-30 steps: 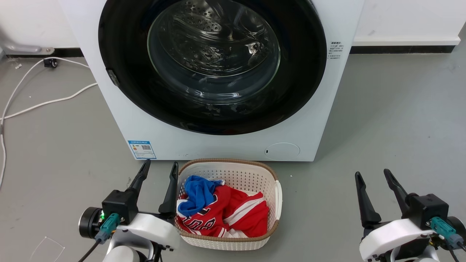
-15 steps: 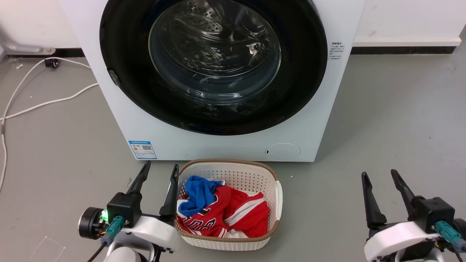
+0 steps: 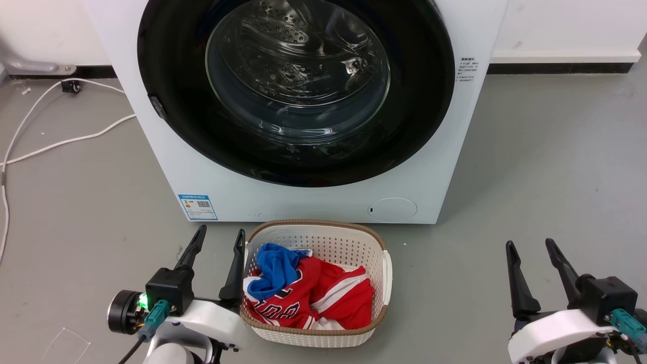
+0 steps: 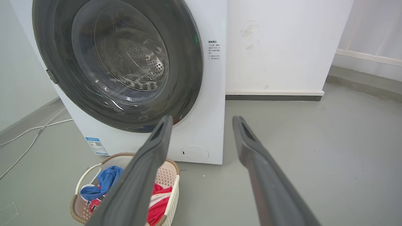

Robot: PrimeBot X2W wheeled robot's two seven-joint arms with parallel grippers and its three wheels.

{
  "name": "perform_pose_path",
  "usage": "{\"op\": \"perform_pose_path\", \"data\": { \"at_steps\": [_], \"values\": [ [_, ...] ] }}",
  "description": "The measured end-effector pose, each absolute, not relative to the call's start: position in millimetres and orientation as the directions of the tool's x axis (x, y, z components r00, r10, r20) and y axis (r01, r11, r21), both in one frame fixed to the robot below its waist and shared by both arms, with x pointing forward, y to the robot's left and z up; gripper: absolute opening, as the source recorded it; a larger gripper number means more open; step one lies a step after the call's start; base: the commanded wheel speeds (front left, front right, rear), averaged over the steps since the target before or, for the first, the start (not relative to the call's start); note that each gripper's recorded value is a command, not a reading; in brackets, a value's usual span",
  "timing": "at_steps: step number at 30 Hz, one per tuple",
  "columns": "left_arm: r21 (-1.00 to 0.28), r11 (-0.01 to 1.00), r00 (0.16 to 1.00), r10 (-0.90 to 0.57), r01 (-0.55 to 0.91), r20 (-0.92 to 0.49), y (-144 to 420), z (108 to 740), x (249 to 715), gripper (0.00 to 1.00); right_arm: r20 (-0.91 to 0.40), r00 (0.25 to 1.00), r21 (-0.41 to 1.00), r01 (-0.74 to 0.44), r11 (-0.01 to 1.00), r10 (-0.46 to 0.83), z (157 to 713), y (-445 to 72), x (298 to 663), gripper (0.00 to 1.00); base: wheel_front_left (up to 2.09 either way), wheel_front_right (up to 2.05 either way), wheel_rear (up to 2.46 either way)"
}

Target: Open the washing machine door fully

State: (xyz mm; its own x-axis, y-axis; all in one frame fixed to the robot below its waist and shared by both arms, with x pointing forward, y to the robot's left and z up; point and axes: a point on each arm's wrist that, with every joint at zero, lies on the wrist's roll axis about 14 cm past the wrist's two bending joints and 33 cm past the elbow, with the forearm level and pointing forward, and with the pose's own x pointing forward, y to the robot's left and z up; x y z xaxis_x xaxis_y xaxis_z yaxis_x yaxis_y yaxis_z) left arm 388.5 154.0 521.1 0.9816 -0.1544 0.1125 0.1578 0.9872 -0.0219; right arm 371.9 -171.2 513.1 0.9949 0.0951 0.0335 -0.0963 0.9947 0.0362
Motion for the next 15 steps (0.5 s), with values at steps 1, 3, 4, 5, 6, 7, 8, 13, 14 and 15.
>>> {"op": "perform_pose_path", "data": {
  "at_steps": [1,3,4,5,6,7,8,13,14,15],
  "values": [
    [-0.023,0.987,0.982,-0.154,0.157,0.112,154,521,388,1.00,0.030,0.995,0.048,-0.094,0.994,0.093,512,-172,372,0.65,0.00,0.00,0.00],
    [-0.024,0.987,0.982,-0.153,0.156,0.112,155,521,389,1.00,0.027,0.995,0.051,-0.094,0.994,0.092,511,-172,372,0.04,0.00,0.00,0.00],
    [-0.025,0.987,0.982,-0.152,0.156,0.112,155,521,389,1.00,0.027,0.995,0.053,-0.094,0.994,0.093,511,-172,372,0.00,0.00,0.00,0.00],
    [-0.025,0.988,0.982,-0.151,0.155,0.113,155,521,389,1.00,0.026,0.995,0.056,-0.094,0.994,0.092,511,-172,372,0.00,0.00,0.00,0.00],
    [-0.026,0.988,0.982,-0.150,0.154,0.113,155,521,389,1.00,0.024,0.995,0.057,-0.093,0.994,0.092,510,-172,372,0.00,0.00,0.00,0.00],
    [-0.027,0.988,0.982,-0.149,0.153,0.114,155,521,389,1.00,0.023,0.996,0.061,-0.093,0.994,0.091,510,-172,372,0.00,0.00,0.00,0.00],
    [-0.028,0.988,0.982,-0.148,0.152,0.114,155,521,389,1.00,0.023,0.996,0.066,-0.091,0.994,0.090,510,-172,372,0.00,0.00,0.00,0.00],
    [-0.032,0.988,0.983,-0.145,0.150,0.113,156,521,390,1.00,0.039,0.999,0.247,-0.038,0.968,0.029,509,-187,373,0.00,0.00,0.00,0.00],
    [-0.033,0.988,0.983,-0.145,0.149,0.113,156,521,390,1.00,0.039,0.999,0.337,-0.018,0.941,0.005,507,-191,373,0.00,0.00,0.00,0.00],
    [-0.035,0.988,0.983,-0.144,0.148,0.113,156,521,390,1.00,0.038,0.999,0.406,0.001,0.914,-0.018,504,-195,373,0.00,0.00,0.00,0.00]
  ]
}}
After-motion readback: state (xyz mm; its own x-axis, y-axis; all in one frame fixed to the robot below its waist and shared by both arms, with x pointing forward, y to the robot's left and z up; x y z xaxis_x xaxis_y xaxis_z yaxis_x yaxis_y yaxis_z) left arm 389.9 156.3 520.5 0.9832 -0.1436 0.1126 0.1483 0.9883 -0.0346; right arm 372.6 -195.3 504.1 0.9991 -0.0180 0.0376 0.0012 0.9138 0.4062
